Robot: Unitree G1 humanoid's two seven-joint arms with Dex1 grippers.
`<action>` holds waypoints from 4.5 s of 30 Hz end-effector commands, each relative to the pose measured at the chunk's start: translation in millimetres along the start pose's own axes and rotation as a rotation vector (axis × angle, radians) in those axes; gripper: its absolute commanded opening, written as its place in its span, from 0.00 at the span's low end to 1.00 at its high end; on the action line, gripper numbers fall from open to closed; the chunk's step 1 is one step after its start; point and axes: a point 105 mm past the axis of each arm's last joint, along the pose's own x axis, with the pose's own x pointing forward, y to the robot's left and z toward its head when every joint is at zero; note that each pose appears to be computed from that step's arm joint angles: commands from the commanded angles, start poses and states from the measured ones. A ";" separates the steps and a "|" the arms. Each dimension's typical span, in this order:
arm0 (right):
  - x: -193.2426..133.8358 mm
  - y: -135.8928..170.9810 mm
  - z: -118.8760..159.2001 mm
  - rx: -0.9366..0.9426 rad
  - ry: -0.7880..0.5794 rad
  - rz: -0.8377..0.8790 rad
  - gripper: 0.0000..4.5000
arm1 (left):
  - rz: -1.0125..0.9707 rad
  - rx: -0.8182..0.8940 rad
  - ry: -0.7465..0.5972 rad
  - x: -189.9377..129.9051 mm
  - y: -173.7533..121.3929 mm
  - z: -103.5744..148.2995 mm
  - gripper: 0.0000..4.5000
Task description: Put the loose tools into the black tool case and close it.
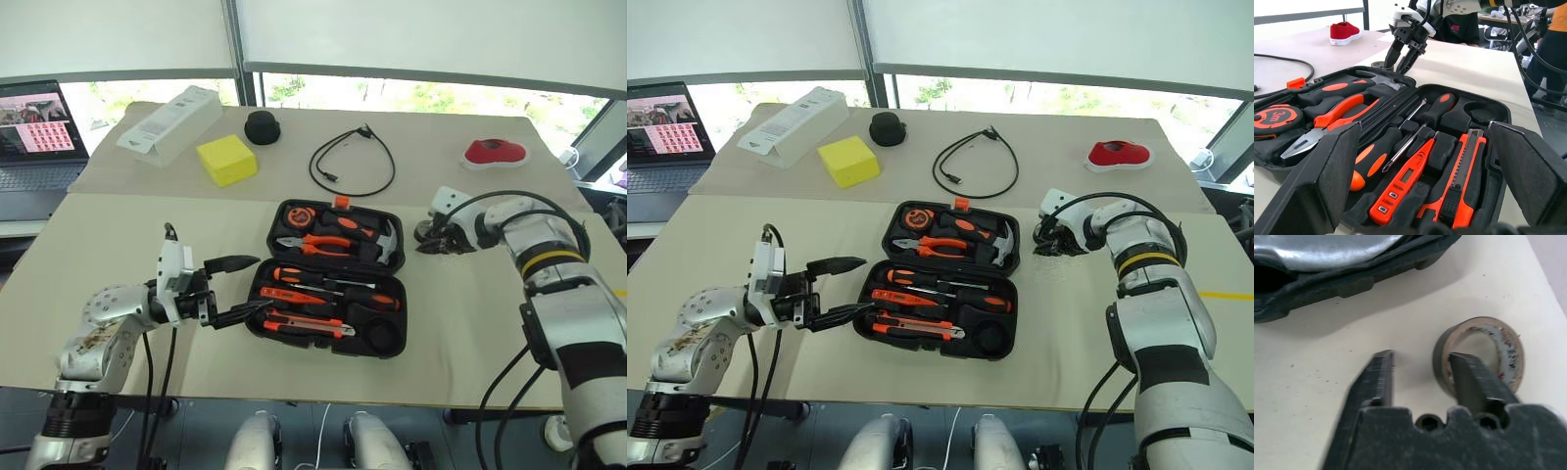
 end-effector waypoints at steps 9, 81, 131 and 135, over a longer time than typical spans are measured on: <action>-52.8 4.5 62.2 -0.127 -0.390 0.220 0.01 | -0.027 0.068 -0.016 -7.7 -9.8 9.8 1.00; -16.9 91.4 22.1 -0.005 -0.471 0.083 0.00 | 0.229 -0.048 0.305 45.6 82.3 -57.0 0.00; -26.3 48.7 40.1 0.662 -0.058 0.062 0.99 | 0.519 -0.513 0.502 26.3 91.6 -21.4 0.99; -16.2 51.1 40.8 0.668 -0.045 0.069 0.99 | 0.529 -0.518 0.537 29.2 91.3 -28.8 0.99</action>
